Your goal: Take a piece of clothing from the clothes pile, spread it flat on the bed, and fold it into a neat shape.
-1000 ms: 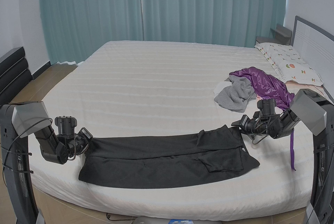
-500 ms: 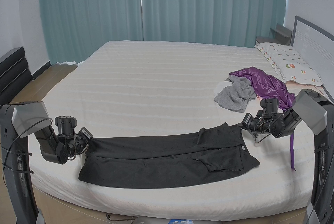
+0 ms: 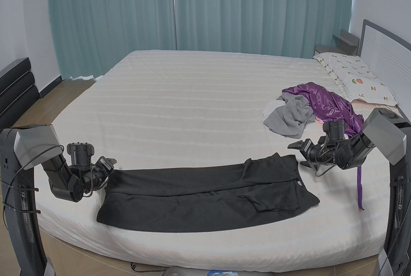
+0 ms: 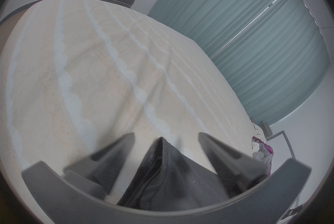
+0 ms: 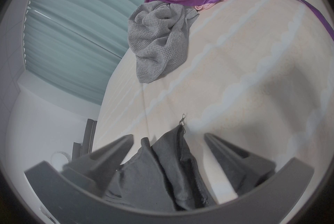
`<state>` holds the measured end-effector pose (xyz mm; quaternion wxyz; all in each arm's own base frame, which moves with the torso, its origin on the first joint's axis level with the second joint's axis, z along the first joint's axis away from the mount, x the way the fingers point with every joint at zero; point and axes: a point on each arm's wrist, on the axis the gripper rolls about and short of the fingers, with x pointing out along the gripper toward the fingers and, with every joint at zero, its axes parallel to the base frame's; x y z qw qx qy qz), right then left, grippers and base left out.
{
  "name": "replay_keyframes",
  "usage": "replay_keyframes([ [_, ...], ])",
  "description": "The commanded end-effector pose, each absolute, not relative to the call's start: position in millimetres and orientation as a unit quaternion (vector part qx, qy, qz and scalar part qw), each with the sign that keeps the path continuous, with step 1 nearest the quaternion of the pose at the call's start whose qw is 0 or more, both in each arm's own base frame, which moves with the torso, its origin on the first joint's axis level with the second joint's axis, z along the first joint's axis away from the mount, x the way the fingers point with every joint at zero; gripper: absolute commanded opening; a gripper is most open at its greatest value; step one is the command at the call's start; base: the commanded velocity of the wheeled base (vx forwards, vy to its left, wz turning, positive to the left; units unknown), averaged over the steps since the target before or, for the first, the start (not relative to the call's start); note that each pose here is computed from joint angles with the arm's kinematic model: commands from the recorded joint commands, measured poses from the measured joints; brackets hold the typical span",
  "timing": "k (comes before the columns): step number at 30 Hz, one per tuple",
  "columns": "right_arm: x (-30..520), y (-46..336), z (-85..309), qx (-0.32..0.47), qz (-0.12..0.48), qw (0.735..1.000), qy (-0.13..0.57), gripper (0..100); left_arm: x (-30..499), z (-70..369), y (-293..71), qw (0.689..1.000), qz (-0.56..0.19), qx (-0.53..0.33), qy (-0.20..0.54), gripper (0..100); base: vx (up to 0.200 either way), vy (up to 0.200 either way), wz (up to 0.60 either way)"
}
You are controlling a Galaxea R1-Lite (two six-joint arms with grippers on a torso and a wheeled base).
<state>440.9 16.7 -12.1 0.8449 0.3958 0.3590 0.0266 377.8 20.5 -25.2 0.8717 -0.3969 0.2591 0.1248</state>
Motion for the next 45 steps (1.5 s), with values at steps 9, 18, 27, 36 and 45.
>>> replay_keyframes([
  [9, 364, 15, 45, 0.417, 0.033, 0.847, 0.328, 100, 311, 23, 15, 0.864, 0.115, -0.409, 0.271, 100, 0.000, 0.000, 0.00],
  [18, 303, 14, 55, 0.417, 0.026, 0.841, 0.345, 100, 274, 20, -4, 0.848, 0.111, -0.410, 0.317, 100, -0.111, 0.000, 0.00],
  [27, 276, 15, 40, 0.417, 0.007, 0.822, 0.387, 100, 247, 14, -15, 0.840, 0.110, -0.391, 0.360, 100, -0.022, 0.000, 0.00],
  [36, 276, 18, 29, 0.411, -0.005, 0.817, 0.404, 100, 241, 5, -18, 0.837, 0.114, -0.372, 0.385, 100, 0.000, 0.000, 0.00],
  [45, 270, 29, 21, 0.397, -0.010, 0.815, 0.423, 100, 242, -12, -18, 0.832, 0.123, -0.353, 0.410, 100, 0.000, 0.000, 0.00],
])
